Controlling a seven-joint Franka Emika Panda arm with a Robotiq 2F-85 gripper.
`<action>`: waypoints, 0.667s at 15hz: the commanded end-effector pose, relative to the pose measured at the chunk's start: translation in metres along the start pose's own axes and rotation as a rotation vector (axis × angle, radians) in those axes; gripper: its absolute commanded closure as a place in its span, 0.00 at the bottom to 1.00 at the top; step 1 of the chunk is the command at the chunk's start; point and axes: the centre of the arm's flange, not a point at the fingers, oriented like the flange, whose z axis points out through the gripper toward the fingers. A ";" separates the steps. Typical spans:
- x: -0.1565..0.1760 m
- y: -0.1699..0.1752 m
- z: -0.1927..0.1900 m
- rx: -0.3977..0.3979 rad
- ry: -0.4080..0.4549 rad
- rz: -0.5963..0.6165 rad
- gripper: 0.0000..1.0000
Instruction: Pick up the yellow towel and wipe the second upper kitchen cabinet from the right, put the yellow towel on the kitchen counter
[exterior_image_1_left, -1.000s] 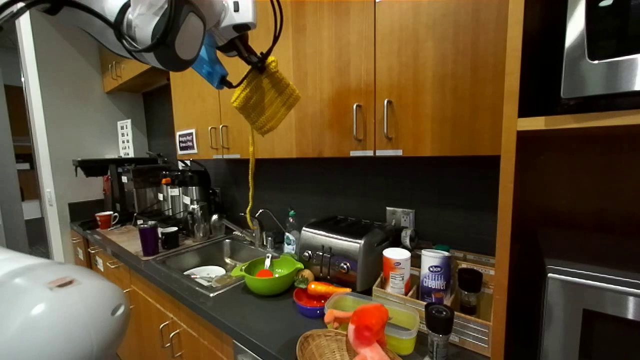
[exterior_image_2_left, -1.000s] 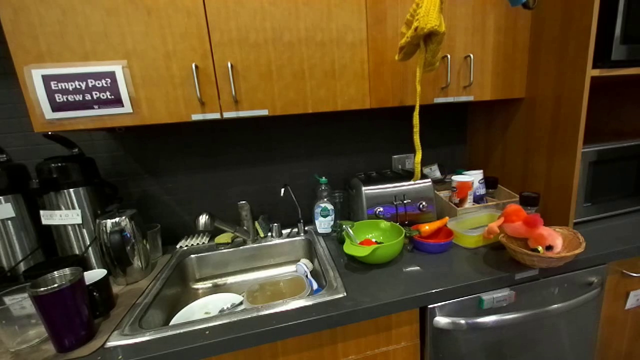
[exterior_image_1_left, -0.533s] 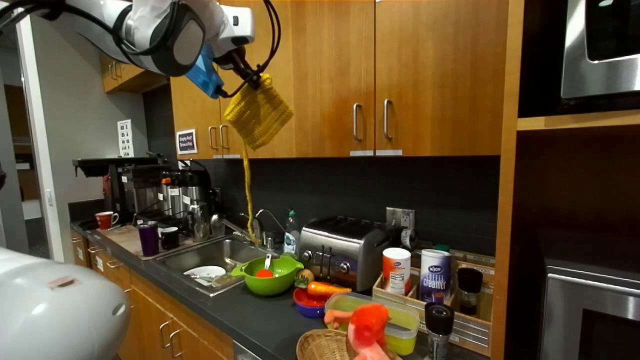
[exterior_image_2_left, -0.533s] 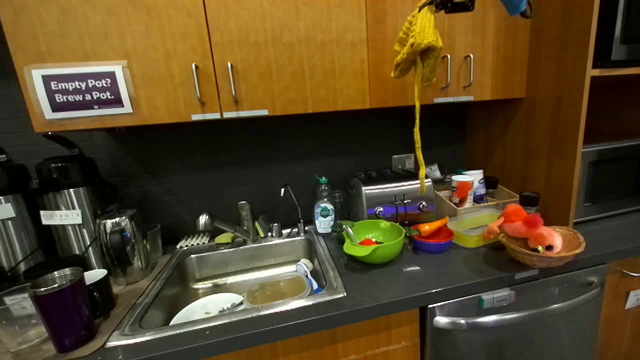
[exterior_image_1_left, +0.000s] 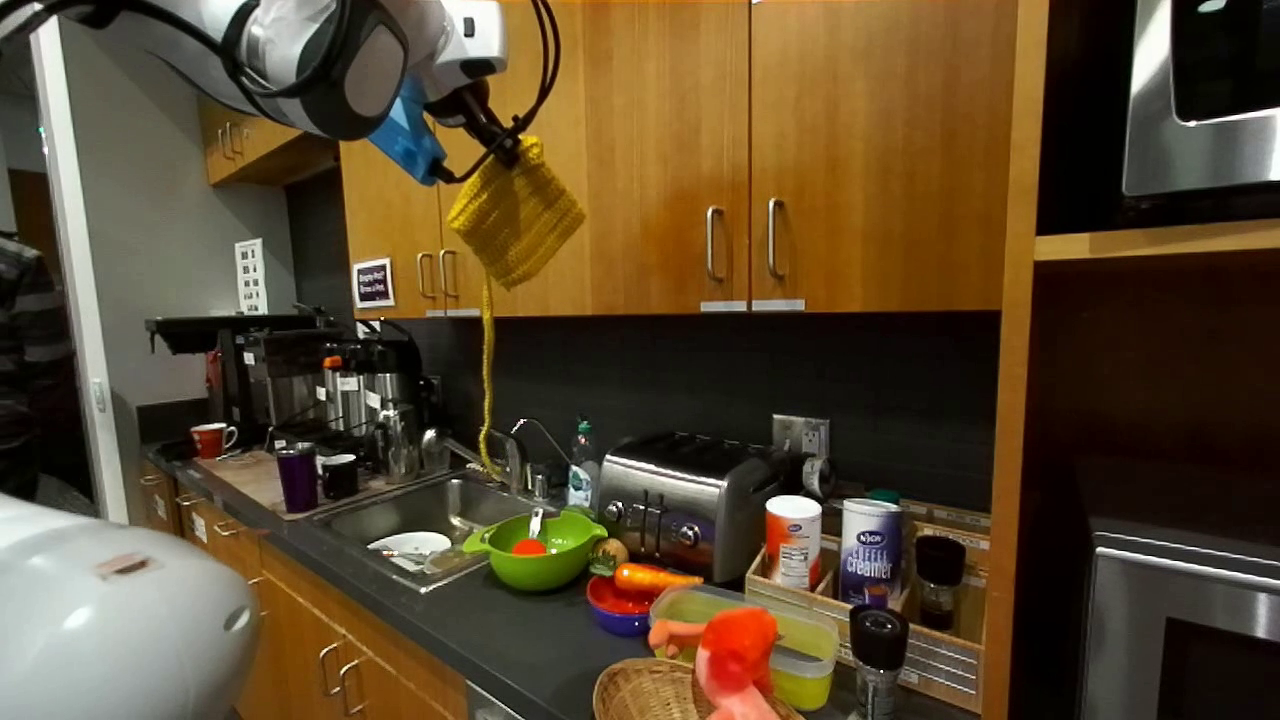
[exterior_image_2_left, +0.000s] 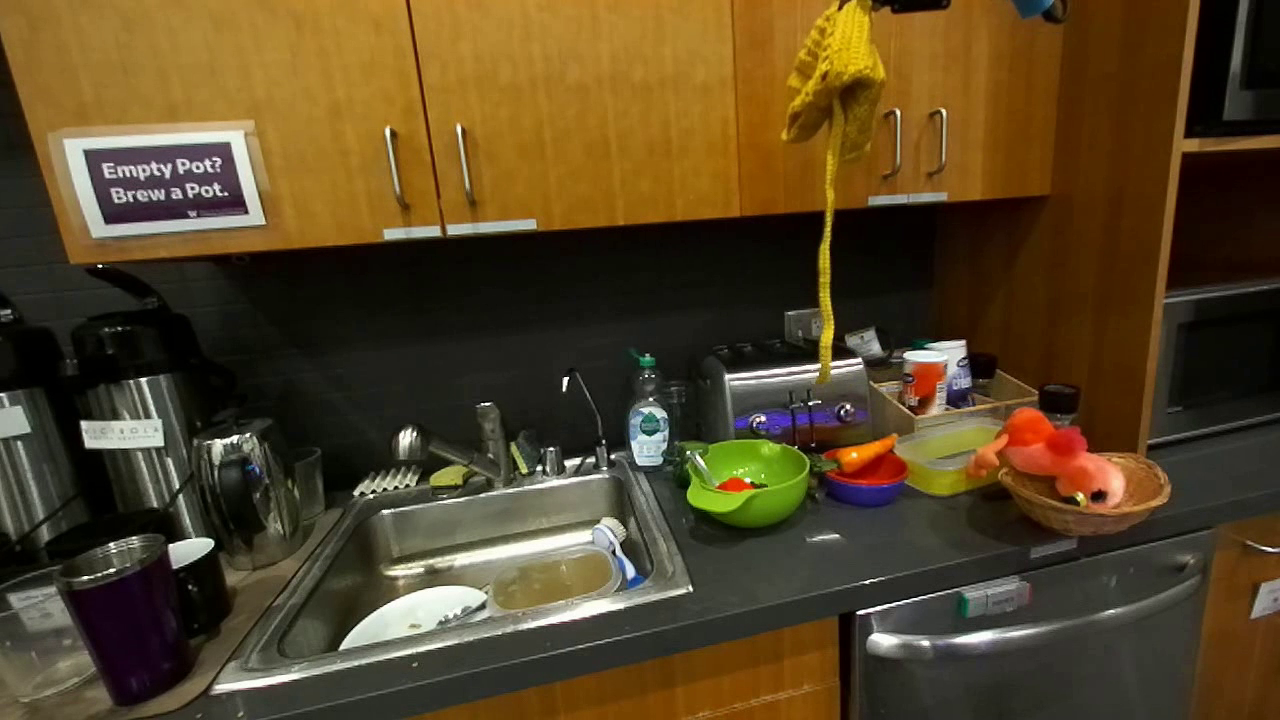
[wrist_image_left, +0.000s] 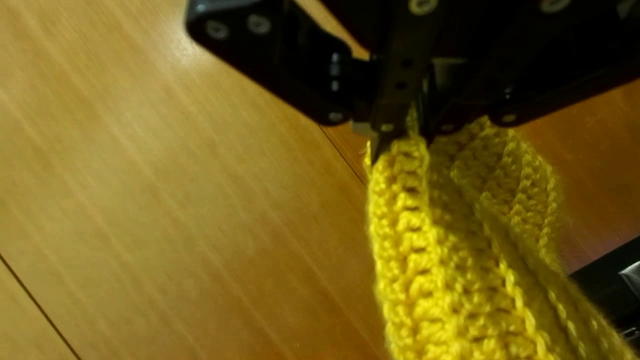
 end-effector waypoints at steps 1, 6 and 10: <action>0.022 -0.008 -0.007 0.015 0.041 -0.002 0.98; 0.038 -0.010 -0.016 0.028 0.076 0.010 0.98; 0.046 -0.010 -0.019 0.029 0.096 0.016 0.98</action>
